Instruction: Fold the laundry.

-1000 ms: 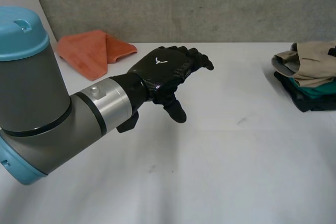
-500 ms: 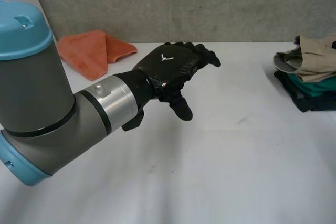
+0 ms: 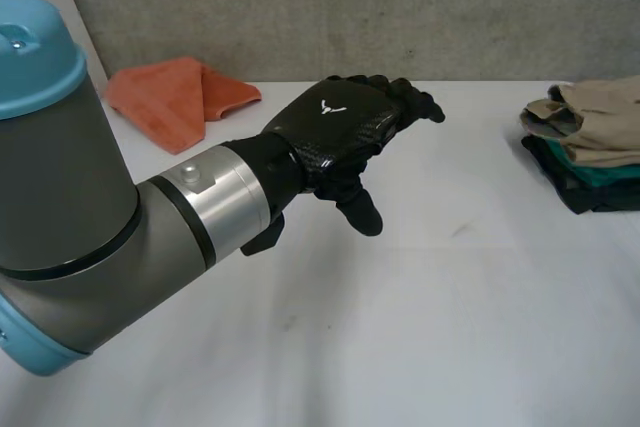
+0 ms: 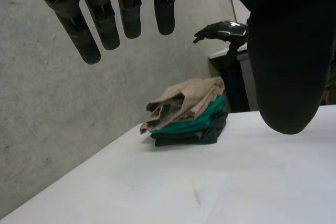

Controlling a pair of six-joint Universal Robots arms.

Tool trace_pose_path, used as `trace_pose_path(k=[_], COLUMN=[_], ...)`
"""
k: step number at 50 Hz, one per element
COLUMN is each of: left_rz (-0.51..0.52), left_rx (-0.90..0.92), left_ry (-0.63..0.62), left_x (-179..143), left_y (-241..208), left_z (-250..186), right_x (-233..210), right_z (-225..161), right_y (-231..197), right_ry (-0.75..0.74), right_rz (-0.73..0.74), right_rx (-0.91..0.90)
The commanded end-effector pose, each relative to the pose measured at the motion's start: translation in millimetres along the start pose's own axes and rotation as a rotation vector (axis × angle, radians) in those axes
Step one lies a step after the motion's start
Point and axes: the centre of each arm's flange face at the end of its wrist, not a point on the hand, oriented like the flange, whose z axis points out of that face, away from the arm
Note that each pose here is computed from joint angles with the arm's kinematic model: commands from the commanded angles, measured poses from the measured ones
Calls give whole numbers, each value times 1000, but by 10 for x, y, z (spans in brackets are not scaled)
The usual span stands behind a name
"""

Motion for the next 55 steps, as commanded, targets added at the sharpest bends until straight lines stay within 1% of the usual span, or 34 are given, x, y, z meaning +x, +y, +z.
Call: trace_pose_path(k=[1, 2, 5, 6, 9, 10, 12, 13, 14, 17, 18, 19, 20, 21, 22, 23, 25, 26, 27, 29, 30, 31, 33, 34, 35, 38, 39, 41, 42, 46, 52, 55], left_rz=[13, 13, 18, 19, 24, 25, 30, 33, 36, 44, 47, 51, 68, 77, 83, 102, 126, 140, 162, 187, 199, 230, 265, 283, 319, 369, 403, 437, 463, 487, 497, 501], left_rx=[26, 30, 39, 40, 52, 54, 66, 69, 76, 95, 103, 111, 138, 156, 176, 214, 243, 255, 257, 235, 216, 176, 132, 112, 70, 12, -21, -45, -64, -85, -71, -66], left_ry=[0, 0, 0, -2, -4, -6, -9, -13, -16, -62, -83, -109, -170, -205, -243, -317, -380, -405, -459, -520, -550, -606, -647, -664, -699, -737, -753, -762, -766, -751, -701, -696], left_x=[27, 28, 30, 25, 23, 18, 7, 0, -7, -101, -145, -195, -325, -400, -493, -694, -904, -1011, -1251, -1550, -1714, -2041, -2336, -2477, -2749, -3103, -3298, -3458, -3600, -3837, -3982, -4028], left_y=[-100, -115, -146, -151, -193, -198, -234, -241, -261, -316, -335, -351, -394, -424, -449, -494, -516, -526, -486, -380, -311, -164, -26, 44, 202, 472, 631, 781, 924, 1243, 1598, 1726], left_z=[-59, -63, -82, -85, -98, -100, -106, -108, -111, -125, -131, -134, -135, -137, -136, -138, -140, -143, -140, -122, -116, -103, -104, -107, -117, -119, -119, -101, -84, -30, 99, 138], right_x=[453, 546, 701, 802, 977, 991, 891, 780, 483, -25, -355, -520, -683, -854, -1190, -1357, -1666, -1947, -2083, -2359, -2594, -2715, -3027, -3101, -3170, -3320, -3344, -3396, -3406, -3464, -3483, -3486], right_z=[-184, -188, -180, -160, -174, -163, -84, -15, 139, 296, 334, 335, 325, 307, 235, 184, 60, -69, -138, -282, -400, -462, -630, -677, -721, -832, -853, -898, -910, -985, -1066, -1096], right_y=[-175, -226, -334, -450, -711, -892, -1088, -1186, -1372, -1573, -1696, -1767, -1855, -1942, -2073, -2142, -2243, -2269, -2270, -2260, -2239, -2239, -2240, -2236, -2218, -2046, -1996, -1861, -1823, -1632, -1510, -1485], right_ry=[125, 182, 303, 404, 567, 646, 686, 680, 628, 513, 429, 383, 336, 285, 177, 120, 18, -62, -106, -184, -242, -272, -349, -365, -380, -389, -388, -382, -382, -402, -415, -417], right_rz=[-156, -221, -333, -407, -504, -539, -544, -533, -494, -400, -326, -287, -249, -211, -131, -96, -33, 20, 40, 72, 93, 99, 103, 99, 97, 95, 94, 88, 81, 41, 22, 23], right_rx=[-103, -124, -158, -180, -205, -209, -186, -162, -108, -42, -8, 9, 31, 50, 78, 90, 104, 100, 94, 77, 54, 46, 26, 17, 4, -86, -111, -176, -192, -271, -327, -339])
